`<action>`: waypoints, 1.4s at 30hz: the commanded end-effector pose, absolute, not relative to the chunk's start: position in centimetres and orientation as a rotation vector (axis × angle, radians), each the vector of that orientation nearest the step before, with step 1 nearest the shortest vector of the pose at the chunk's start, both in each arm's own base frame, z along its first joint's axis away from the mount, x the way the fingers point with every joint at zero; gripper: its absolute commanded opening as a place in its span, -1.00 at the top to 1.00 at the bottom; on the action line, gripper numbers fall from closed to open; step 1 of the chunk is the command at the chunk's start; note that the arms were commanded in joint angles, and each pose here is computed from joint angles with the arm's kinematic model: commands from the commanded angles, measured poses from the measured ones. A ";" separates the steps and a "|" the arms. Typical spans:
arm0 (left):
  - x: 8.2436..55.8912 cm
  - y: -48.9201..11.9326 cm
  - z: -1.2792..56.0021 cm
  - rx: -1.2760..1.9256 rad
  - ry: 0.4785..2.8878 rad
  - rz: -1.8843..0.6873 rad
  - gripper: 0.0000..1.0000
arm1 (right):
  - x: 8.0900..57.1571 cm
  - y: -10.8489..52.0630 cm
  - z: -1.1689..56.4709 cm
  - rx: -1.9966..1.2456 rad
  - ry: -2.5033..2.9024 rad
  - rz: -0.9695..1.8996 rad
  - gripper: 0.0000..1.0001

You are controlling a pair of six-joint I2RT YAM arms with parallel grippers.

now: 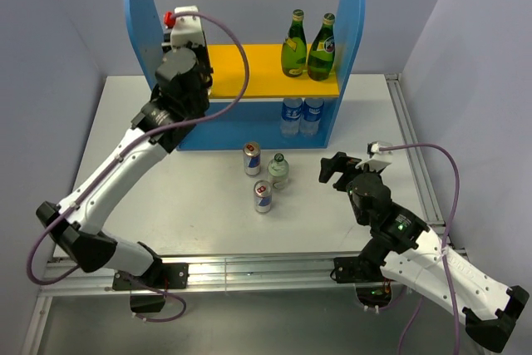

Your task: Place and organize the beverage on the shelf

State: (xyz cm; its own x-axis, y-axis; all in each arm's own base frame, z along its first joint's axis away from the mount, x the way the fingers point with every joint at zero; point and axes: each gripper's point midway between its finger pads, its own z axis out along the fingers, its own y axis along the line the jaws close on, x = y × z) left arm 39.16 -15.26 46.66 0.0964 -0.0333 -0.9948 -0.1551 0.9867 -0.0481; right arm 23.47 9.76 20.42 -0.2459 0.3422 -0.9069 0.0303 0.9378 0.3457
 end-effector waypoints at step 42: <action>42.9 -6.8 51.0 -0.331 1.344 0.089 -0.85 | 23.5 9.2 20.7 0.330 1.776 0.296 -0.93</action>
